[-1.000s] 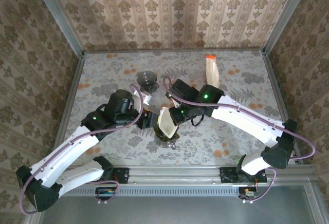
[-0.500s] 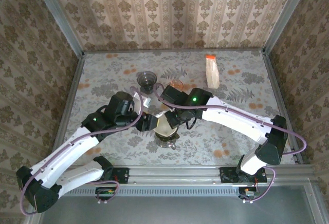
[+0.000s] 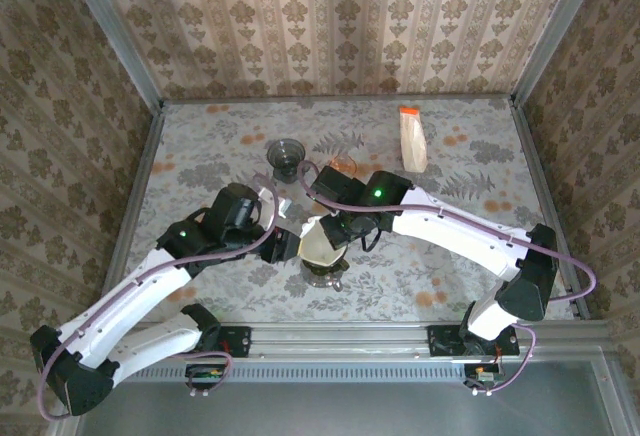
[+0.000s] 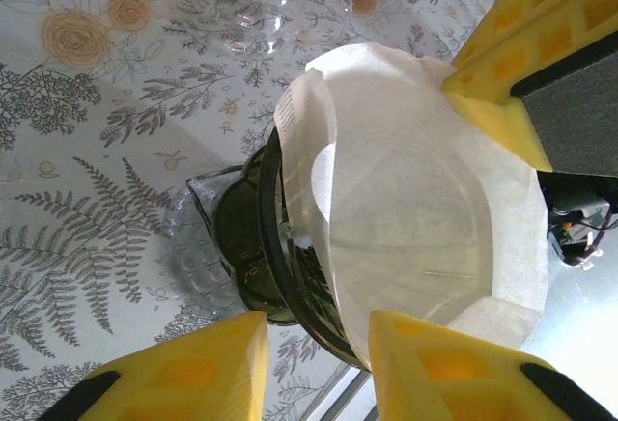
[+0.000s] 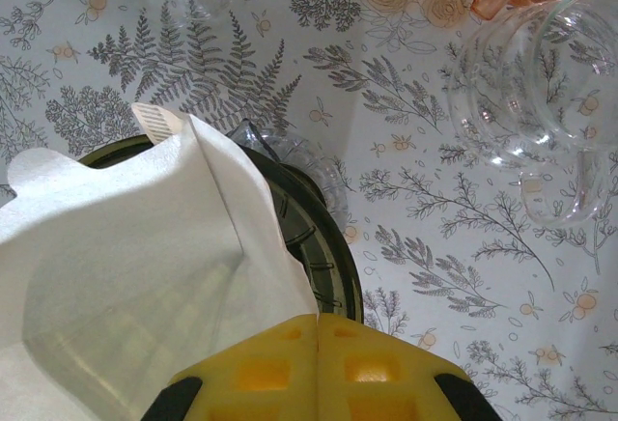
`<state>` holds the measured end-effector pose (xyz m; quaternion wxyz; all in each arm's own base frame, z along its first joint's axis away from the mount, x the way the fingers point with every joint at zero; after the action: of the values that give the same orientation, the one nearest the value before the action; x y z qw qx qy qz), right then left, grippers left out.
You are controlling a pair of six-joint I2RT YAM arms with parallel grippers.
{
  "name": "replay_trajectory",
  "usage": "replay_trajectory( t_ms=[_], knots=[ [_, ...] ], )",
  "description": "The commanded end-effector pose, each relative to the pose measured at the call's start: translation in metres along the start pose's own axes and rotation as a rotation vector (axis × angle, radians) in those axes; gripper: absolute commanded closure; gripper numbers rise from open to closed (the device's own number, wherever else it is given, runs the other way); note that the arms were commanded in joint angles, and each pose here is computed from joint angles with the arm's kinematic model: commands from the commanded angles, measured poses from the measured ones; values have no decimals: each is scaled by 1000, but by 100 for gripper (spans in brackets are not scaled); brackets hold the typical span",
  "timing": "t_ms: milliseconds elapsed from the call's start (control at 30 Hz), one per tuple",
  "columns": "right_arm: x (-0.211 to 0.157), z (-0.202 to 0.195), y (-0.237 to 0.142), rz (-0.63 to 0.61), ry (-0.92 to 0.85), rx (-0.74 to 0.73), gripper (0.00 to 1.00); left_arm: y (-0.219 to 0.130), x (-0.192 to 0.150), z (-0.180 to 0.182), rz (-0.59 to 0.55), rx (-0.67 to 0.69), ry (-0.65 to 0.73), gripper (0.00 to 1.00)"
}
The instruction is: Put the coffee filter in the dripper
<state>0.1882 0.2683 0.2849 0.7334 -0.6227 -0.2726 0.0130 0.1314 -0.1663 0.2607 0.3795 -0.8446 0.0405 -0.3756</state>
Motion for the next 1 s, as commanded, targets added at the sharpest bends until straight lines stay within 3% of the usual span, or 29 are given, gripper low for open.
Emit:
replay_trajectory(
  t_ms=[0,100,400,500,967],
  knots=[
    [2,1,-2,-5,9,-23,100,5,-7,2,52,20,17,69],
    [3,1,-4,-17,15,-17,94,7,-7,3,64,26,23,70],
    [5,-4,-20,-83,32,-15,51,8,-7,3,63,29,24,70],
    [4,-3,-18,-67,35,-3,42,8,-7,3,60,29,24,70],
    [5,-6,21,32,73,85,34,8,-7,4,46,35,23,71]
  ],
)
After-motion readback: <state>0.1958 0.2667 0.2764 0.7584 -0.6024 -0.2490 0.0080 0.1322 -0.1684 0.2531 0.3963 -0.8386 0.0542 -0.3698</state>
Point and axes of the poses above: each hand's point on the last joint's axis, 136 mm out from that joint toward the fingers, its own y axis out along the fingers, its own z axis along the line the jaws close on, x = y × z, the point moved 9 cm from there along -y, back along the fingers, and after that the axes turned 4 degrees about y, right-handed, at the moved point
